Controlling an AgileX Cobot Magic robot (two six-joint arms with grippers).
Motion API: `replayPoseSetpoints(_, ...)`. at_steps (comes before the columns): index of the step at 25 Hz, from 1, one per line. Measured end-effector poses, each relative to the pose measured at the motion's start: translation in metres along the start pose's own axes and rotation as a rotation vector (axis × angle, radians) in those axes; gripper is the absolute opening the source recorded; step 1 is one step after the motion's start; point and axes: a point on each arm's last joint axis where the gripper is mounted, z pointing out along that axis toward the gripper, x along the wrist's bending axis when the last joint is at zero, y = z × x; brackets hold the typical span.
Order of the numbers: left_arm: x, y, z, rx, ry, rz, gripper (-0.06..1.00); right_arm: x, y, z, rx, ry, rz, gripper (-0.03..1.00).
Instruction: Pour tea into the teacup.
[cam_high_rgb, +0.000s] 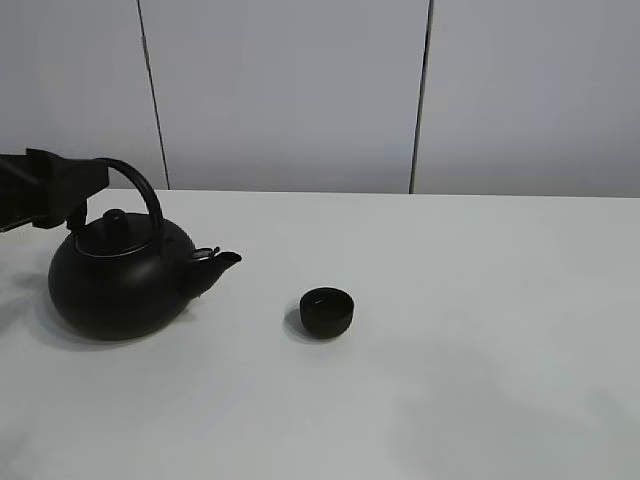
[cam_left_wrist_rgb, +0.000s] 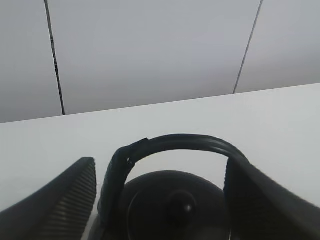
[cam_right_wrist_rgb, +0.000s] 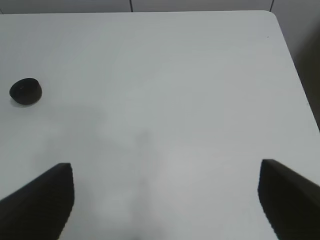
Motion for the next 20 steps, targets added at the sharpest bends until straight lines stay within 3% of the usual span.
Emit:
replayPoseSetpoints(6,-0.008,0.014,-0.022,0.124,0.025,0.039,0.53,0.0,0.0,0.0,0.0,0.0,0.0,0.69)
replayPoseSetpoints(9,-0.014,0.044,-0.031,0.174,0.055,0.08,0.56,0.0,0.0,0.0,0.0,0.0,0.0,0.69)
replayPoseSetpoints(15,-0.003,0.128,-0.042,0.213,0.211,0.069,0.65,0.0,0.0,0.0,0.0,0.0,0.0,0.69)
replayPoseSetpoints(20,0.032,0.151,-0.059,0.285,0.401,0.01,0.66,0.0,0.0,0.0,0.0,0.0,0.0,0.69)
